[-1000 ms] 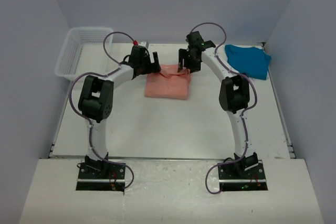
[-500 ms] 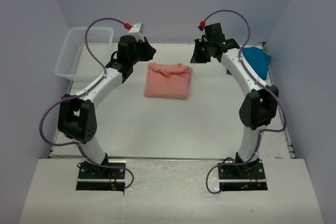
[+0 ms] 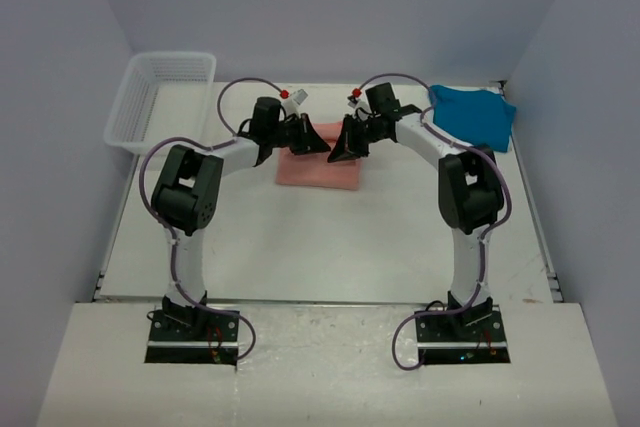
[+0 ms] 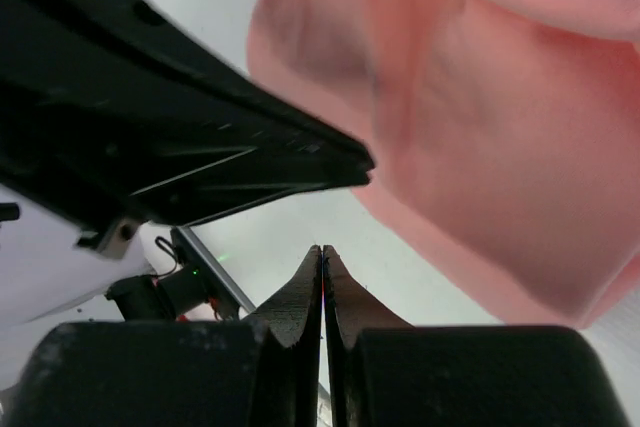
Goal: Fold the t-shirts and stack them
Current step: Fold the long partially folded tshirt into a neat square
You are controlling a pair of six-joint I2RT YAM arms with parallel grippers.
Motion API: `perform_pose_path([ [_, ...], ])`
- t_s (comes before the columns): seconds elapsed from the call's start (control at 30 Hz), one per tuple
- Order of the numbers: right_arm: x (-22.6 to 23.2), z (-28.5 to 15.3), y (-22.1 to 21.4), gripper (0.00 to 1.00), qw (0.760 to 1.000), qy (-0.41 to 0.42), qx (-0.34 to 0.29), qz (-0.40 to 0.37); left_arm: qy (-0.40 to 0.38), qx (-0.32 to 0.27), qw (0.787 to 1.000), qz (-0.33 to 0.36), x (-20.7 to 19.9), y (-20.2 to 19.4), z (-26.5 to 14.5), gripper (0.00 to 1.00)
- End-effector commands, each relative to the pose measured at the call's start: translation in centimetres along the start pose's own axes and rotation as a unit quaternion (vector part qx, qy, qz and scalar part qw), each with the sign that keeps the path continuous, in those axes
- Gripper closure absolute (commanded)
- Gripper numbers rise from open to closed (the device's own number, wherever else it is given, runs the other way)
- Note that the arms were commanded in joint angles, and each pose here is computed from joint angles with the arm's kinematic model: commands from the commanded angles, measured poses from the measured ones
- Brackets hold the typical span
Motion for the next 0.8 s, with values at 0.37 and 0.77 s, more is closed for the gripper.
perform_pose_path([
  [0.37, -1.3, 3.0, 1.0, 1.0, 0.998, -0.033, 0.023, 0.048, -0.092, -0.034, 0.995, -0.007, 2.8, 2.4, 2.8, 1.0],
  [0.77, -2.8, 3.6, 0.5, 1.0, 0.993, -0.082, 0.019, 0.088, -0.127, -0.072, 0.989, -0.009, 7.2, 6.1, 4.7, 1.0],
])
Point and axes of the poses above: each gripper's point midway between its finger pads, its own z axis out along the fingers, its own x axis along the line the jaws close on, y = z × x, the point moved 7 cm from there along -z, back along the fingers, and after that the axes turned 10 degrees about z, right-handed, at the moved point
